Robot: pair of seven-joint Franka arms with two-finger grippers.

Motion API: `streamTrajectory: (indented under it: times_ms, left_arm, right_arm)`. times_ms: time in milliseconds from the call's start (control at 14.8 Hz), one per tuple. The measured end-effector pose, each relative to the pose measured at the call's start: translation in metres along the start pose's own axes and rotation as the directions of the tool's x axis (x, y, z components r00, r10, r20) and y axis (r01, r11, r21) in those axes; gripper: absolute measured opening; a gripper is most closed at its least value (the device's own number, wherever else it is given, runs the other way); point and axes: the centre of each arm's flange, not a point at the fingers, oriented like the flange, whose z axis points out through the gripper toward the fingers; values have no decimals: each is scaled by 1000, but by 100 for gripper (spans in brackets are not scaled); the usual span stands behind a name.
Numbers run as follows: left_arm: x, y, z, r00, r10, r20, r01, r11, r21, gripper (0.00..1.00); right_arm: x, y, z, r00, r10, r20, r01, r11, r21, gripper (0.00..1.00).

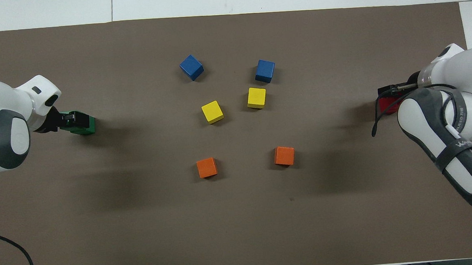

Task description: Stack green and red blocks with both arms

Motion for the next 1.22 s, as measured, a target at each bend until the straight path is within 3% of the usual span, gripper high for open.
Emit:
streamTrajectory:
  times_ms: [338,676,1217]
  left_arm:
    - [-16,-15,-83,998,-30,56,30,1000,2,100]
    - [-56,-8,-145,995,-27,100,26,1000,6,100]
    - [-75,-1,-149,991,-66,120,65,998,13,100]
  right_arm:
    - [26,-22,-113,997,-45,56,44,999,29,100]
    - [6,-69,-210,989,-130,64,127,991,41,100]
    - [-33,-67,-248,977,-137,164,131,990,46,100]
